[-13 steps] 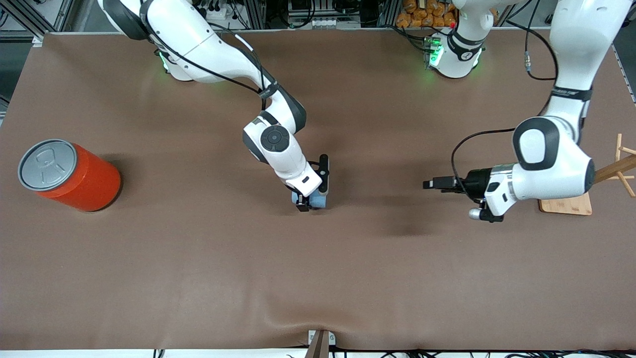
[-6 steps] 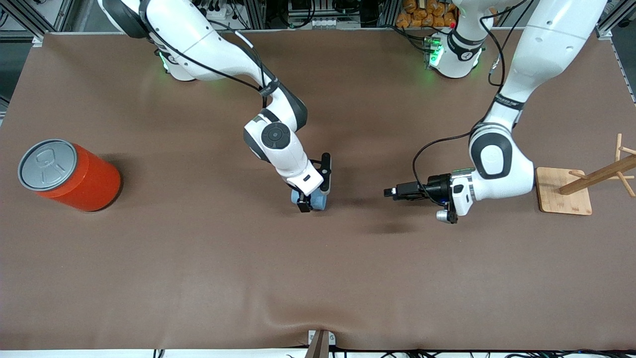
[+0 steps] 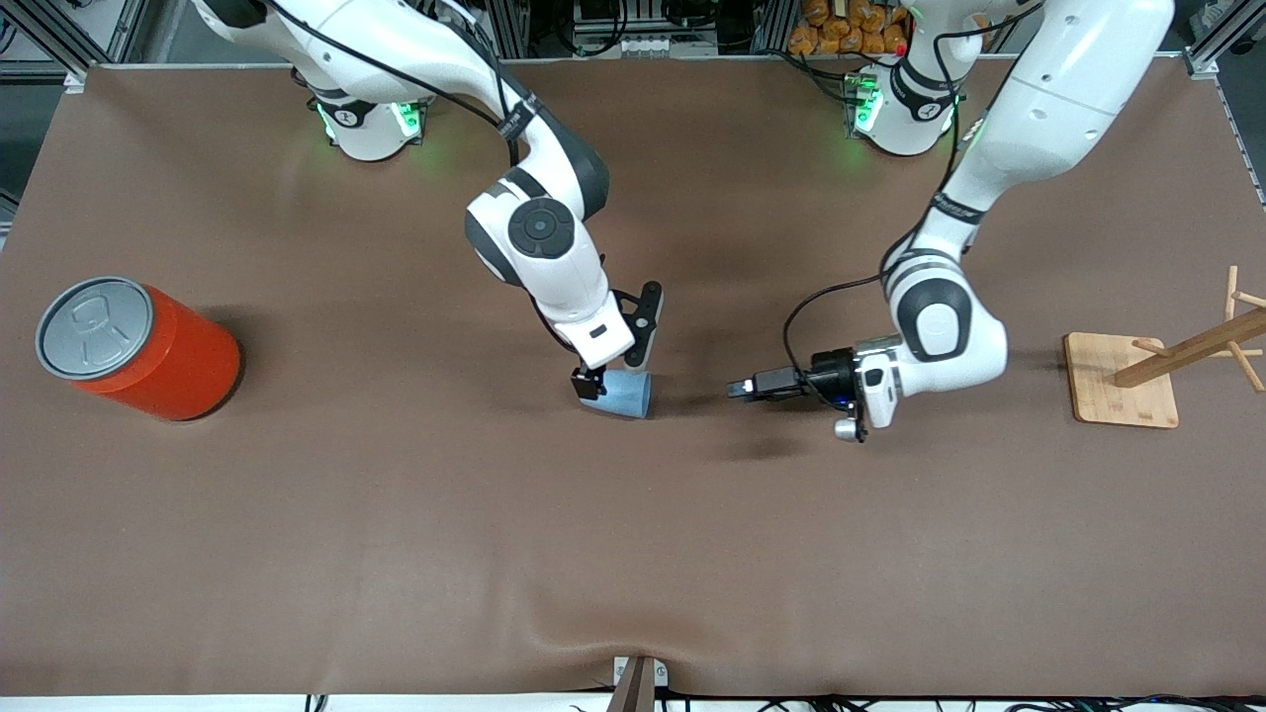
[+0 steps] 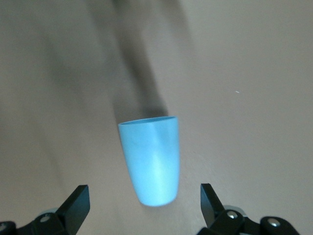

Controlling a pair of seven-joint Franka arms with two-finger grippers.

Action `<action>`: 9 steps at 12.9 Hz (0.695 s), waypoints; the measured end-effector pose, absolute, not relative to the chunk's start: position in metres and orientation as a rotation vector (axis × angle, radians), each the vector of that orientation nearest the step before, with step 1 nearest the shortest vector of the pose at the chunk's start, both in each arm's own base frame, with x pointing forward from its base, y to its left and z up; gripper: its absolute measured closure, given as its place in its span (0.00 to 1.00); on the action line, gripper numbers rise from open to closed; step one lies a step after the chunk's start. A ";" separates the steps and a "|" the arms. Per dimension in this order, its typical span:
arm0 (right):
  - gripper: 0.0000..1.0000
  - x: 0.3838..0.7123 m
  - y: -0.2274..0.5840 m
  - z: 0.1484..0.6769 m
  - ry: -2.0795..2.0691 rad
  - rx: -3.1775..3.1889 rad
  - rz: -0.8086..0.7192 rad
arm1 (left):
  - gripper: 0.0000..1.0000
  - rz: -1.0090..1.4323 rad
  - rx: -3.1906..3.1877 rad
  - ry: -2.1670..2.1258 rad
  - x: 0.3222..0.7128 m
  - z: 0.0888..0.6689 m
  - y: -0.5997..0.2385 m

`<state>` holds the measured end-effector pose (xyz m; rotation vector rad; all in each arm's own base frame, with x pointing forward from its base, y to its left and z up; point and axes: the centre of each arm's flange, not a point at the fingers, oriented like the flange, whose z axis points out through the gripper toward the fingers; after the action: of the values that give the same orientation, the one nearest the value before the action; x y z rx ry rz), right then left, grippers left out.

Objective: Flip cup
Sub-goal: 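Grasp the cup rim with the left gripper beside the right gripper, then open the right gripper and retract it while the left gripper holds the cup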

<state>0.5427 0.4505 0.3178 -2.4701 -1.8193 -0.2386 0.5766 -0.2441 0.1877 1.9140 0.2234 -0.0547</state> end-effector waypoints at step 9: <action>0.00 0.644 0.210 0.415 -1.229 -2.856 -0.163 | 0.39 -0.052 1.924 0.242 0.568 0.154 -0.322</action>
<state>0.6443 0.2102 0.4150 -2.8562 -1.2293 -0.1632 0.5680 -0.3221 0.1544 1.9241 0.2419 -0.0521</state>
